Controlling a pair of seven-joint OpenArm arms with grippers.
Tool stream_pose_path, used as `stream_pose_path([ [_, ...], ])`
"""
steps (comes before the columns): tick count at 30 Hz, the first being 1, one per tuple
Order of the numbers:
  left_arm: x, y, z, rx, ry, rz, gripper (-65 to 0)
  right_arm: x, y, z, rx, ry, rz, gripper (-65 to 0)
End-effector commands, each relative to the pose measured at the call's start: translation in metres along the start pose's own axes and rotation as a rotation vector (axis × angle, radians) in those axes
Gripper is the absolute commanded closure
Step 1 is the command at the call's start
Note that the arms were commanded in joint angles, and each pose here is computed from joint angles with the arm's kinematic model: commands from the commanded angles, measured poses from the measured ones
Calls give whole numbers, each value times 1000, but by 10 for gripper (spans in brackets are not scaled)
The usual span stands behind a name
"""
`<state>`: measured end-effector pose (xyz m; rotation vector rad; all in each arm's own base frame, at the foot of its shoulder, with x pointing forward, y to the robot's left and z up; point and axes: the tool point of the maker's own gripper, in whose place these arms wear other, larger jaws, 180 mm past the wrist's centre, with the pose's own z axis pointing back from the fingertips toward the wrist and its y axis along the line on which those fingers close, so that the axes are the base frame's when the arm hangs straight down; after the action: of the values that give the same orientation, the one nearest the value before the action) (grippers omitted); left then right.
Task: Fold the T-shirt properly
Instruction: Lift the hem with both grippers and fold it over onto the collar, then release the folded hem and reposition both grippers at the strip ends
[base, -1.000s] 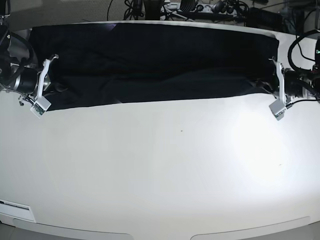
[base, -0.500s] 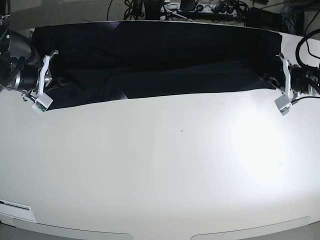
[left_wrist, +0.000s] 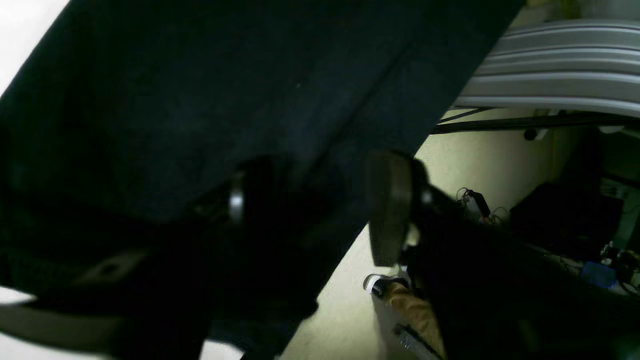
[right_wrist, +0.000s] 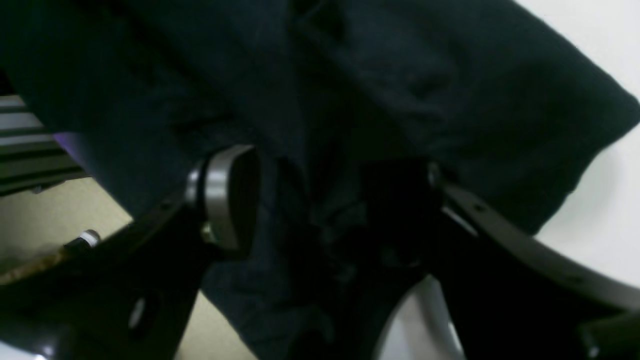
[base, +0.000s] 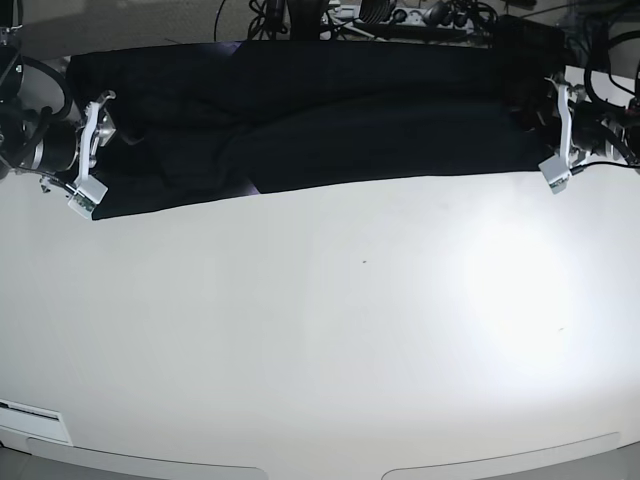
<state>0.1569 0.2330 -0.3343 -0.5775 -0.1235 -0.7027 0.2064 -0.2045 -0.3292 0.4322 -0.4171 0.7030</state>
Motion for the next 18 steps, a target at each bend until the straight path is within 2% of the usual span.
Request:
stream_pose_path([
  [1, 1, 7, 11, 44, 21, -28, -329, 32, -2, 22, -11, -104, 56, -421],
  [5, 1, 21, 12, 120, 23, -42, -329, 87, 9, 72, -28, -367, 114, -417],
  [7, 9, 25, 13, 144, -20, -52, -329, 91, 9, 89, -72, -420, 112, -415],
  [8, 13, 25, 13, 142, -41, -53, -329, 86, 7, 92, -93, -425, 93, -386],
  [9, 13, 24, 13, 139, -45, -53, -329, 83, 8, 92, -98, -444, 68, -320],
  [11, 14, 24, 13, 140, -46, -52, -329, 73, 15, 79, -66, -458, 4, -84],
  [12, 14, 24, 13, 139, -46, -52, -329, 68, 21, 70, -41, -465, -31, 0],
  [15, 16, 25, 13, 142, -51, -55, -329, 62, 39, 52, 20, -528, -125, 0],
  [18, 21, 25, 13, 143, -68, -60, -329, 68, 41, 46, 27, -613, -183, 0],
])
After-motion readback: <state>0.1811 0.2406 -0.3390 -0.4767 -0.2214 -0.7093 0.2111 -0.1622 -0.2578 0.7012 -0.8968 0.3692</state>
